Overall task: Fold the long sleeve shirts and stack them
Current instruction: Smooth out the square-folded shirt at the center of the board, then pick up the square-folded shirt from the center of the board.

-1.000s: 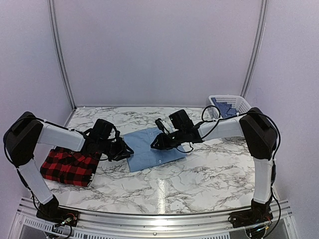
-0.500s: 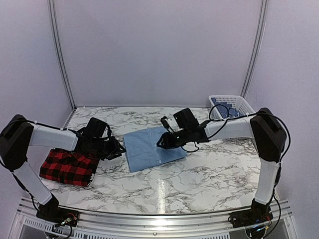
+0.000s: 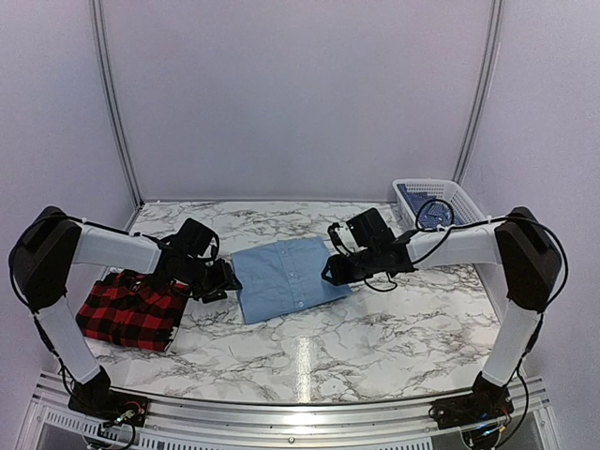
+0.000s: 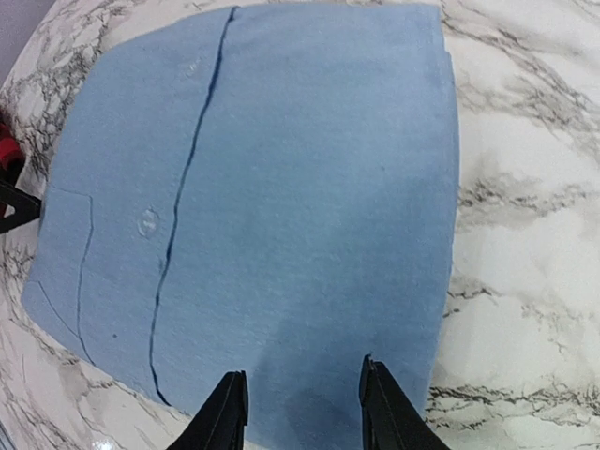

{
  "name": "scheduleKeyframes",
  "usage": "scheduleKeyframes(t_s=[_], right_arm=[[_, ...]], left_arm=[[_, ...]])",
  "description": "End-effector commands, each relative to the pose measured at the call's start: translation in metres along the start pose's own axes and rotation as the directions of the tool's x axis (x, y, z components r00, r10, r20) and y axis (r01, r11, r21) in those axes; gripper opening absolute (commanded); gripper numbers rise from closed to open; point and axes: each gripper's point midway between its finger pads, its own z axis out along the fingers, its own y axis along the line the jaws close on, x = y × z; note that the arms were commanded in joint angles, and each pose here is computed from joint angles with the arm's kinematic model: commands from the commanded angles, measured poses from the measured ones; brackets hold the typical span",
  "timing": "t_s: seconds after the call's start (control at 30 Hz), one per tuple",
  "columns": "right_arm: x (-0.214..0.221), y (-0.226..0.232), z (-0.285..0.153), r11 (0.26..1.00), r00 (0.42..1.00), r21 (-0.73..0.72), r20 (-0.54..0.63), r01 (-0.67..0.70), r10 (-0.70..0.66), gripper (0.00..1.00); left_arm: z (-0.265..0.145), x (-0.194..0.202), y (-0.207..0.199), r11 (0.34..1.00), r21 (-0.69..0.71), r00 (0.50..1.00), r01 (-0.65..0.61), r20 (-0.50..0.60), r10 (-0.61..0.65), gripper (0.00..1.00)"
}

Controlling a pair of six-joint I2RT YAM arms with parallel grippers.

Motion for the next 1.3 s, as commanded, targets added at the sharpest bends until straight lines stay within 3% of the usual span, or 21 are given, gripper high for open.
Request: scheduleKeyframes(t_s=[0.0,0.53,0.67,0.8,1.27], right_arm=[[0.009,-0.017,-0.007,0.999,1.0,0.036,0.006,-0.016,0.015,0.37],[0.042,-0.027,-0.007,0.999,0.999,0.03,-0.008,-0.041,0.042,0.35],[0.048,-0.02,-0.006,0.999,0.998,0.005,-0.015,-0.054,0.054,0.34],[0.051,-0.006,-0.006,0.998,0.998,-0.021,-0.022,-0.052,0.052,0.34],[0.028,0.005,-0.025,0.998,0.998,-0.025,0.028,-0.053,0.054,0.35]], left_arm=[[0.009,0.002,0.009,0.995,-0.092,0.999,-0.031,-0.014,0.03,0.51],[0.038,0.01,0.013,0.982,-0.19,0.999,-0.011,-0.041,0.003,0.31],[0.038,0.008,0.014,0.98,-0.197,0.999,0.008,-0.03,-0.015,0.21],[0.033,-0.002,0.017,0.978,-0.21,1.0,-0.019,-0.024,0.014,0.0],[-0.034,-0.077,0.045,0.952,-0.201,0.967,-0.232,-0.154,0.203,0.0]])
